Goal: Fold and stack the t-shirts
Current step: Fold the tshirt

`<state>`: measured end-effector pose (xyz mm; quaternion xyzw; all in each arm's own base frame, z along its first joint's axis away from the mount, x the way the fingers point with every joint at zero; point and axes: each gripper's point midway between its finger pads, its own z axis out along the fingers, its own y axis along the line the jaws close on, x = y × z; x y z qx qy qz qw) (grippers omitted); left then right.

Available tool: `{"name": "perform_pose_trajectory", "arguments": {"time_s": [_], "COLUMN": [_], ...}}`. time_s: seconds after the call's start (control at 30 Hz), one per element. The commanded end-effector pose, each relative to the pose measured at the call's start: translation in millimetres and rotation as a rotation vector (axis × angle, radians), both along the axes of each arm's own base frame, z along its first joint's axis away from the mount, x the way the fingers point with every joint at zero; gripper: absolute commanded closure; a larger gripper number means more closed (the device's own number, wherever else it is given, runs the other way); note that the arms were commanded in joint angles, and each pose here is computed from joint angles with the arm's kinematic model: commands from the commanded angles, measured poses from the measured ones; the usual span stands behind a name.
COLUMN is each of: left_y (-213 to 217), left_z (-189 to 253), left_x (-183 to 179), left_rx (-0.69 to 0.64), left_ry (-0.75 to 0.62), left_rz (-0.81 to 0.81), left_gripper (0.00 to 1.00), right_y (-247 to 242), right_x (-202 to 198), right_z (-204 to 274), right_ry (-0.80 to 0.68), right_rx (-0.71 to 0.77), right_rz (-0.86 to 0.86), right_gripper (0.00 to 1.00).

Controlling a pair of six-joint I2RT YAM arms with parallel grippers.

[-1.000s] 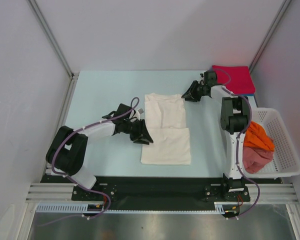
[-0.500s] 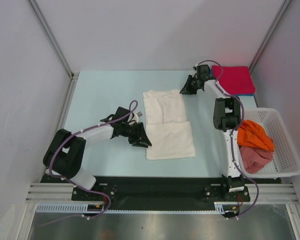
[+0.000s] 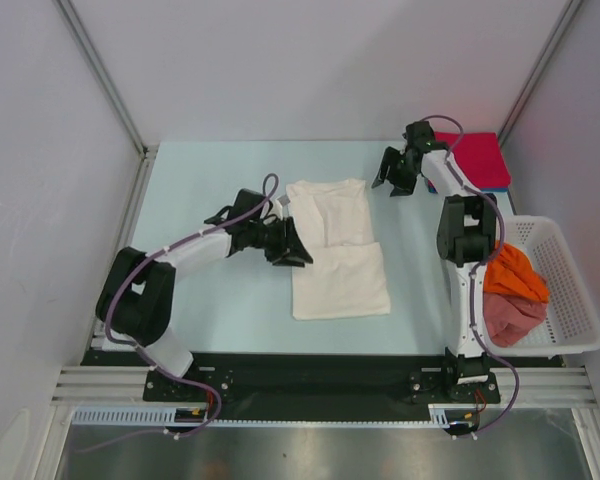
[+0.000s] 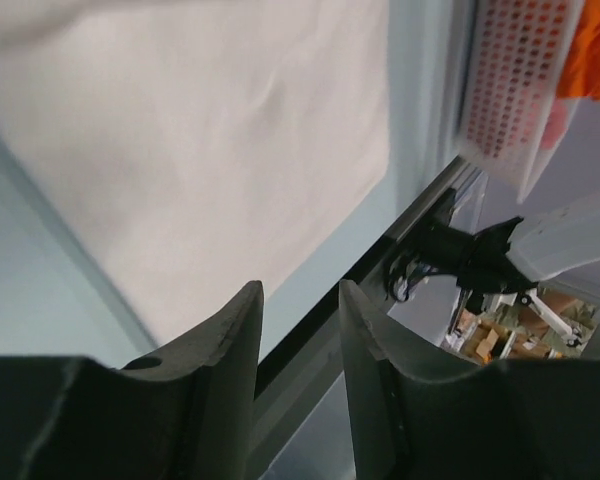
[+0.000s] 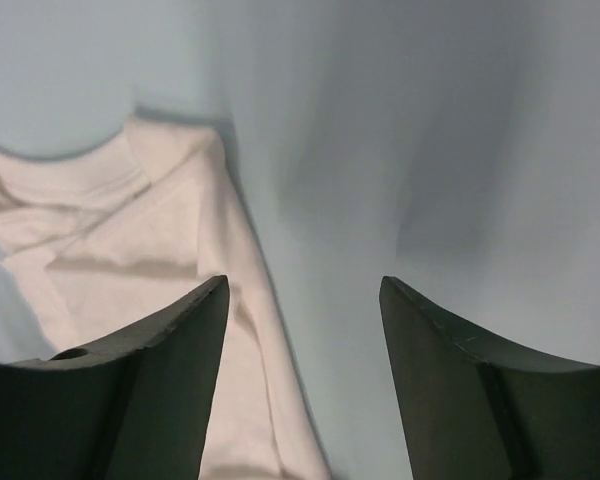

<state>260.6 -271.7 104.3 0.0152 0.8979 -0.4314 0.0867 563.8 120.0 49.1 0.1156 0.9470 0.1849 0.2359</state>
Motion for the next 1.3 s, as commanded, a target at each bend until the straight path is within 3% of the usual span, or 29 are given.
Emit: {"name": "perform_pose_trajectory", "arguments": {"time_s": [0.0, 0.17, 0.3, 0.37, 0.6, 0.73, 0.87, 1.03, 1.27], "left_y": [-26.3, -58.2, -74.9, -82.8, -89.8, -90.3, -77.5, -48.1, -18.0], "left_z": [43.8, 55.1, 46.4, 36.2, 2.5, 1.4, 24.0, 52.7, 61.4], "left_x": [56.4, 128.5, 179.2, 197.9, 232.9, 244.3, 250.2, 250.6, 238.2], "left_rx": [-0.110, -0.177, -0.186, -0.193, -0.187, -0.213, -0.234, -0.207, -0.167], "left_ry": [-0.166, -0.191, -0.205, -0.178, -0.109, -0.091, -0.129, -0.218, -0.215], "left_rz": [0.019, 0.131, 0.204, 0.230, 0.311, 0.339, 0.343, 0.338, 0.332], "left_gripper": [0.59, 0.71, 0.76, 0.78, 0.82, 0.85, 0.83, 0.76, 0.75], "right_y": [13.1, 30.1, 67.1, 86.8, 131.5, 139.6, 147.0, 152.9, 175.5], "right_x": [-35.1, -66.3, -96.3, -111.1, -126.7, -110.4, -105.4, -92.3, -81.9], "right_z": [59.9, 89.6, 81.9, 71.3, 68.5, 64.7, 54.9, 40.3, 17.2], "right_ry": [-0.007, -0.072, -0.014, 0.040, 0.056, -0.006, 0.040, 0.049, 0.093], "right_rx": [0.090, 0.212, 0.416, 0.466, 0.601, 0.725, 0.850, 0.872, 0.905], "right_rz": [0.035, 0.060, 0.156, 0.204, 0.275, 0.232, 0.166, 0.152, 0.134], "right_gripper": [0.33, 0.43, 0.64, 0.79, 1.00, 1.00, 1.00, 1.00, 1.00]}}
